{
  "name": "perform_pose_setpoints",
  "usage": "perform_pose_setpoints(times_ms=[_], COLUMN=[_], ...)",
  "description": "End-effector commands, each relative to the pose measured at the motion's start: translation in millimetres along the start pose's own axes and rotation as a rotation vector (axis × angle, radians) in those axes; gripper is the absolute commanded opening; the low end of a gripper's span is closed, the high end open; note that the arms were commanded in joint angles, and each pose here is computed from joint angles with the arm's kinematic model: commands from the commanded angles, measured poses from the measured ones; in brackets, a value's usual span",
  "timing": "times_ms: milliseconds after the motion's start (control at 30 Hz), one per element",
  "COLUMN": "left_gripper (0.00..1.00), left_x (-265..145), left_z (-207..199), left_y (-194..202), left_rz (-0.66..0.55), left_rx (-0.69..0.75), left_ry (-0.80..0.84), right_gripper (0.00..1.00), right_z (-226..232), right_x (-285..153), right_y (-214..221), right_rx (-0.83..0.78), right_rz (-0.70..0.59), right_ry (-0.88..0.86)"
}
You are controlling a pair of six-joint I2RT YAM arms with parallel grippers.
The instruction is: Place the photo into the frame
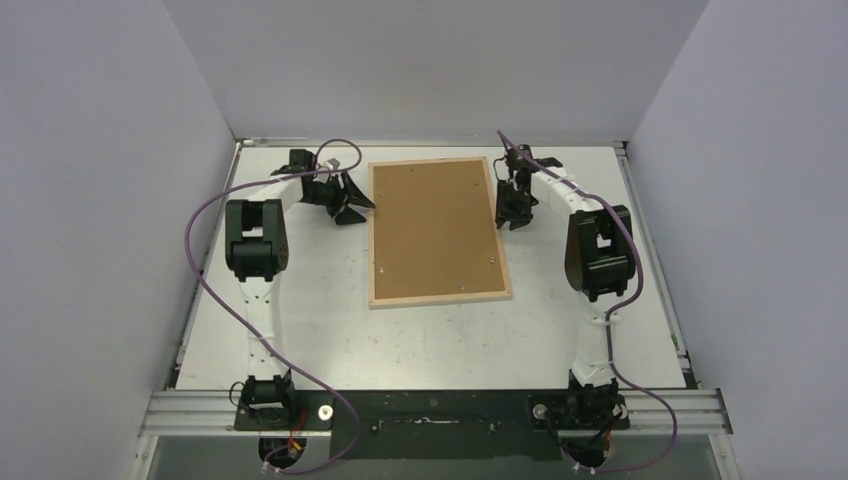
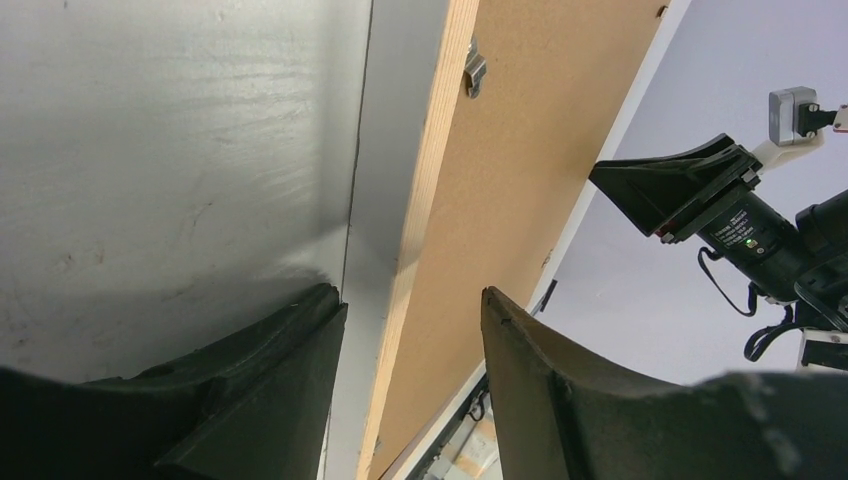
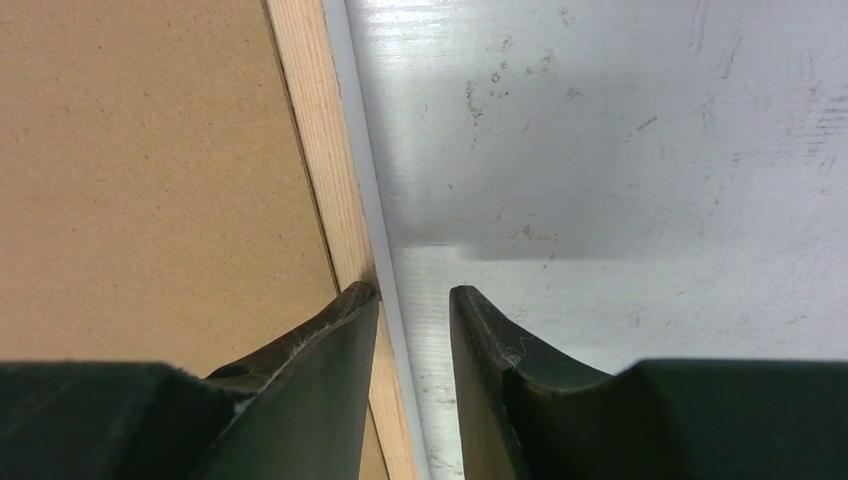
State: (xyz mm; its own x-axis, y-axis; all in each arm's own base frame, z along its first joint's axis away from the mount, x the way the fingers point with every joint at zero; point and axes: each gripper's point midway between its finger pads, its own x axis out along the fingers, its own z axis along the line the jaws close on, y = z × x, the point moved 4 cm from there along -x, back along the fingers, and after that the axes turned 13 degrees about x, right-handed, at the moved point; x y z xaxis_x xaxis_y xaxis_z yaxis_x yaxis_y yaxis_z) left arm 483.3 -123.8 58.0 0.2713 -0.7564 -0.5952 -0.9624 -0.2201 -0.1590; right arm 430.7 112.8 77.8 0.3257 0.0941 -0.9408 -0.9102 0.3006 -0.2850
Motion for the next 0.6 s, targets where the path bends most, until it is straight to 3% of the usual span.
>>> perform_pose_setpoints(times_ms=[0,367,567], left_gripper=[0.53,0.66,0.48], left_x=[-7,-18,1], left_z=[17,5,19], left_y=[14,30,37], left_rz=[0.011,-0.037,0.006], left_rx=[-0.002,0.064,0.026], left_ry=[-0.125,-0.077,-0.064], right_gripper=[0.34,0.38,0.41], right_z=[-4,-9,2], right_x=[-3,13,17], right_y=[10,33,39], right_rx=[-0.056,-0.147,-0.186], right_rz=[0.043,0.101,0.109], right_ry=[0.026,0.118,0.115])
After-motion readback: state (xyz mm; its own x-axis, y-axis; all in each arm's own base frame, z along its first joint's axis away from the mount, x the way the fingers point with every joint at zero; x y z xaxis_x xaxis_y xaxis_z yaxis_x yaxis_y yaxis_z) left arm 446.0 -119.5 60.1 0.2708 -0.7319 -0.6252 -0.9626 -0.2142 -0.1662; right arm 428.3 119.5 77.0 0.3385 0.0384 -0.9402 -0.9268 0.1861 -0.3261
